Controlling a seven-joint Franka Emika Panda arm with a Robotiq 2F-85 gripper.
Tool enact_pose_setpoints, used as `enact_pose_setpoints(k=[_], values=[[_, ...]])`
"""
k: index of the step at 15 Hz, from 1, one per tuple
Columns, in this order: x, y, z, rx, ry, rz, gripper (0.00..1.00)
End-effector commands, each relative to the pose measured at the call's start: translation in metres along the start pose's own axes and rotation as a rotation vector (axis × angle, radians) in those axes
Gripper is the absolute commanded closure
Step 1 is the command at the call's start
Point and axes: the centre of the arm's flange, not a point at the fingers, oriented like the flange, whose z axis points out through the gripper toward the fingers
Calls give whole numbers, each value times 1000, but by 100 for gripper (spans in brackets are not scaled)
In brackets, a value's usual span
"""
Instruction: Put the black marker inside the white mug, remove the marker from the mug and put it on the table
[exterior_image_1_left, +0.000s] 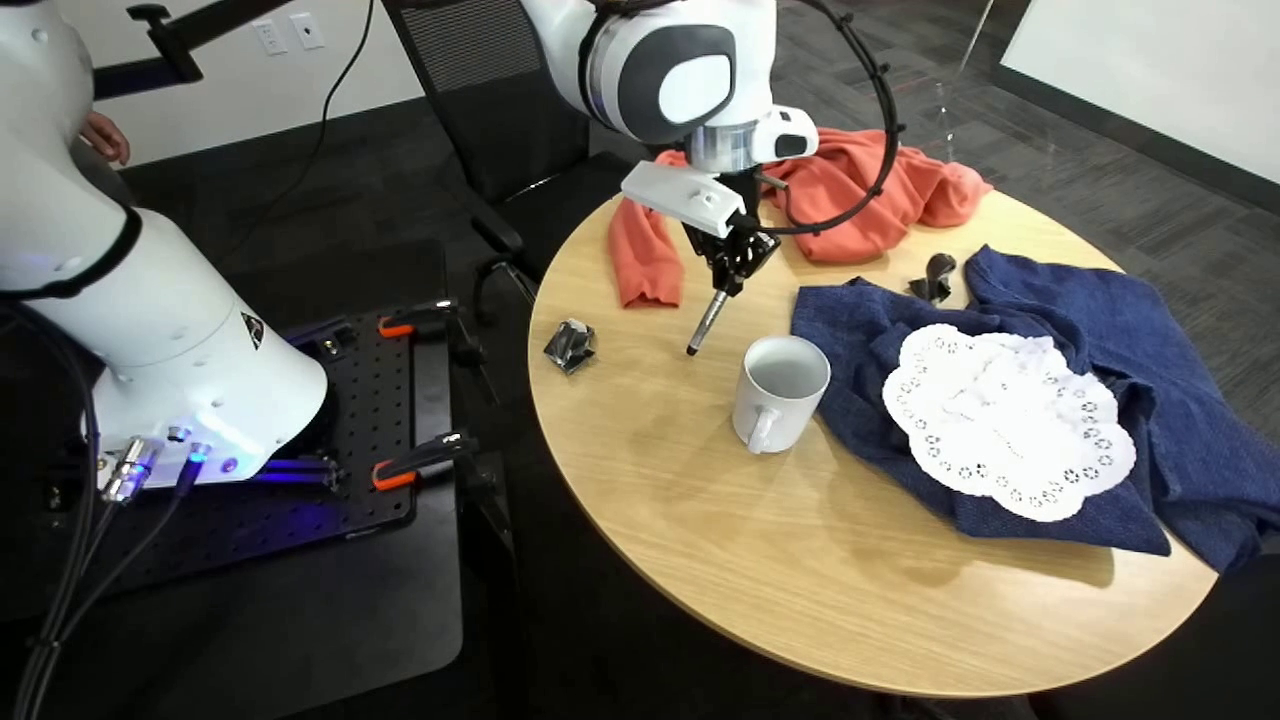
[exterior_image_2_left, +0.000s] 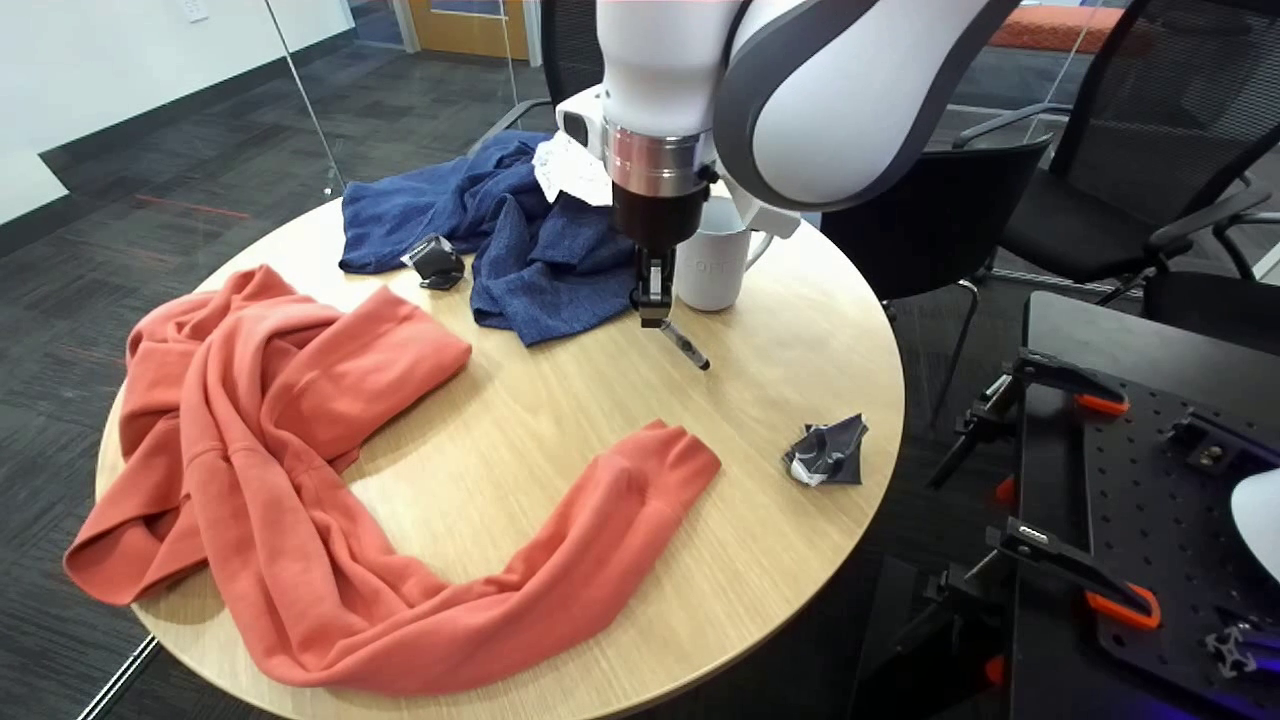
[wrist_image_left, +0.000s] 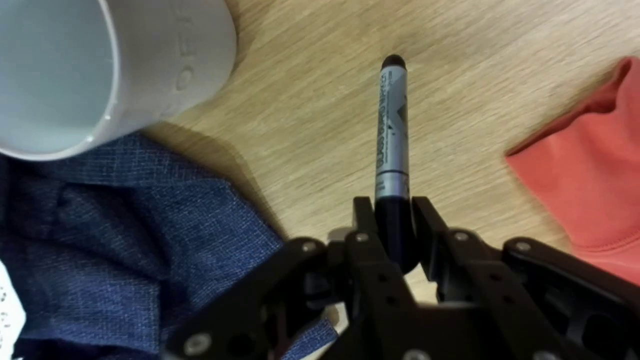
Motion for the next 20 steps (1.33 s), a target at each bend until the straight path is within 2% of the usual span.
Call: enact_pose_setpoints(k=[1, 2, 3, 5, 11, 18, 20], values=[[18, -5, 7, -6, -43, -6, 94], [19, -6, 9, -7, -50, -11, 92], [21, -7, 8, -11, -49, -12, 51], [23, -7, 7, -11, -45, -12, 44], [23, -2, -12, -16, 2, -4, 0], [23, 3, -32, -22, 45, 5, 0], [28, 4, -22, -23, 32, -12, 0]])
